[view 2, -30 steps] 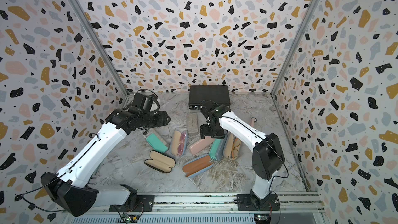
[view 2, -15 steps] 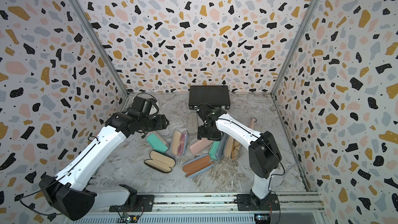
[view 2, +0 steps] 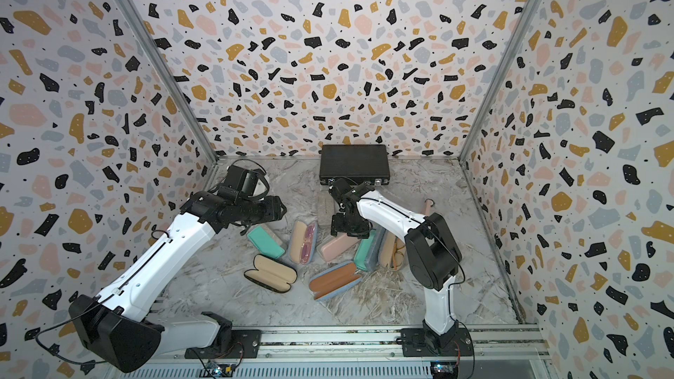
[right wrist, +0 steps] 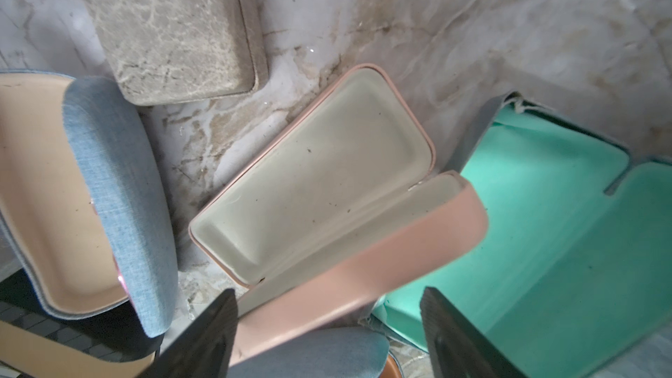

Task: Close the glasses case
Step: Pick up the glasses case at the center of the board.

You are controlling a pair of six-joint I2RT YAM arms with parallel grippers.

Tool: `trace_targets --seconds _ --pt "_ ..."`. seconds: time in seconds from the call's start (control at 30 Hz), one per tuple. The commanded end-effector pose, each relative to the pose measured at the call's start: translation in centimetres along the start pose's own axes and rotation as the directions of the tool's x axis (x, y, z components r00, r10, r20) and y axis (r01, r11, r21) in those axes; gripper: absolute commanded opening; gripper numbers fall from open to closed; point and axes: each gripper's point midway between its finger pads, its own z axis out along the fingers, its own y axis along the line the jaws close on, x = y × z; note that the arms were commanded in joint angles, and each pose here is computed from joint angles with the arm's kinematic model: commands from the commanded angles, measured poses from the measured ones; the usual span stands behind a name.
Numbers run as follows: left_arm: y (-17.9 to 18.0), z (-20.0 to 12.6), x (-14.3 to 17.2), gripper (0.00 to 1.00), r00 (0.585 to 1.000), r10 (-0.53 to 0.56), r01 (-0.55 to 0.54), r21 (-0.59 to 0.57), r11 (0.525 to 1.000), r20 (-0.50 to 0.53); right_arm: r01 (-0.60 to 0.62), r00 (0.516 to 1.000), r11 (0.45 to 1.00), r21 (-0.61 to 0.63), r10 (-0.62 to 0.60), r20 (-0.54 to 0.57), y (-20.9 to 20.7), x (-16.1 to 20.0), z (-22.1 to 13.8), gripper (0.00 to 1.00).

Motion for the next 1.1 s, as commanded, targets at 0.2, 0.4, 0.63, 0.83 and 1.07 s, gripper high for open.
trace_targets --seconds 0.2,0.4,0.63,0.83,1.07 --pt "0.3 0.8 -0.1 0.62 1.0 -0.001 0.001 0.009 1.0 -0.006 0.011 1.0 1.0 0.005 -0.011 -0.012 0.6 -0.3 0.3 0.56" --pt "0.3 1.0 0.0 0.62 1.0 -0.006 0.007 0.014 1.0 -0.014 0.013 1.0 1.0 0.008 -0.013 -0.004 0.7 -0.6 0.1 0.42" --pt "0.4 1.0 0.1 0.61 1.0 -0.009 0.009 0.014 1.0 -0.015 0.008 1.0 1.0 0.014 -0.008 0.003 0.4 -1.0 0.0 0.24" --pt "0.6 1.1 0.2 0.61 1.0 -0.012 0.012 0.011 1.0 -0.02 0.0 1.0 1.0 0.02 0.0 0.004 0.1 -1.3 0.1 0.17" --pt "0.6 1.4 0.2 0.61 1.0 -0.015 0.015 0.013 1.0 -0.025 -0.002 1.0 1.0 0.026 0.002 0.03 -0.5 -2.4 -0.9 0.14"
